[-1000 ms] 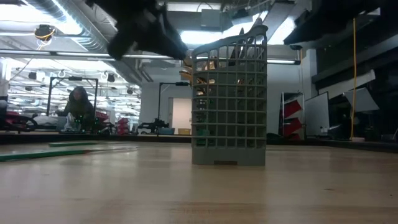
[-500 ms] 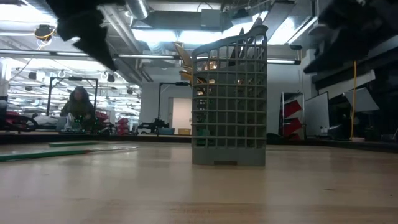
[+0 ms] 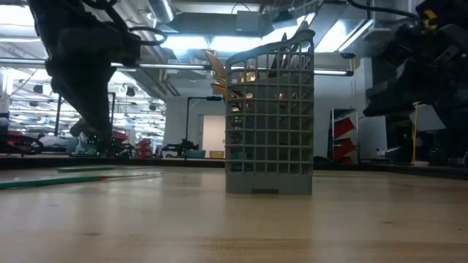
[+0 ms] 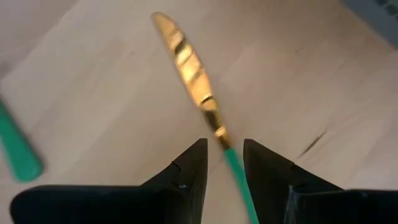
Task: Sort silverware
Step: Put the green knife into the utensil rack
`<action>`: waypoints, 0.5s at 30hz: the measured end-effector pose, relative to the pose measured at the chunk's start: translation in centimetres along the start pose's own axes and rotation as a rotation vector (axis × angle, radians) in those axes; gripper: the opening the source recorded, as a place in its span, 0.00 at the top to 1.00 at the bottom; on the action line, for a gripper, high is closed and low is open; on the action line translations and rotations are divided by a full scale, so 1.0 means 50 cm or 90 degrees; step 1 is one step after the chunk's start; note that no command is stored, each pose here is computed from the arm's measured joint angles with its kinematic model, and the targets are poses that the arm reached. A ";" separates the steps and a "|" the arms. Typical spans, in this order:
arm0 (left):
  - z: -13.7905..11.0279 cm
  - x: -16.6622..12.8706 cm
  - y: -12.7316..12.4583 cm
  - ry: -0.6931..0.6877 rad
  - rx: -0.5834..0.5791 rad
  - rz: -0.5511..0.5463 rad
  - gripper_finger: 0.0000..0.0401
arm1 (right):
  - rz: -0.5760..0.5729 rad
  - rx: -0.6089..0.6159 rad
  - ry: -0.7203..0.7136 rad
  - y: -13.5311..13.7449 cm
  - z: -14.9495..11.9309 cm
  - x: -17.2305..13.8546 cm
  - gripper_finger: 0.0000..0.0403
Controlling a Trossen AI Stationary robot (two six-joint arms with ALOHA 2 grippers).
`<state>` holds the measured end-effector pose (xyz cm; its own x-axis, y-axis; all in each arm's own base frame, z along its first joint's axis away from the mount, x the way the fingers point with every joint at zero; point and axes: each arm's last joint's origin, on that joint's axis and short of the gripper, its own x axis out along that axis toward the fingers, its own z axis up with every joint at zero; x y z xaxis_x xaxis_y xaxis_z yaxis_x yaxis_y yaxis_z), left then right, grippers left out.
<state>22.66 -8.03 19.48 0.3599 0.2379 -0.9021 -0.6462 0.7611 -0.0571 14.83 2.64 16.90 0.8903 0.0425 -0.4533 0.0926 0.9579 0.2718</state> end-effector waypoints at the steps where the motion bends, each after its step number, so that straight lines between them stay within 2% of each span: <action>1: 0.000 0.003 -0.001 -0.005 -0.003 -0.009 0.76 | 0.000 0.004 0.001 0.000 -0.001 0.000 0.75; 5: -0.007 0.017 -0.001 -0.017 -0.003 -0.027 0.76 | 0.000 0.007 0.000 0.000 -0.001 0.000 0.75; 11: -0.024 0.042 0.010 -0.019 -0.056 -0.035 0.76 | 0.000 0.007 0.000 0.000 -0.001 0.000 0.75; 15: -0.031 0.051 0.015 -0.019 -0.065 -0.034 0.76 | 0.000 0.007 0.000 0.000 -0.001 0.000 0.75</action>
<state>22.04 -7.77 16.49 0.4142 0.2178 -0.8838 -0.6899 0.7084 -0.1487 14.82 2.64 16.85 0.8902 0.0427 -0.4535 0.0977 0.9545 0.2816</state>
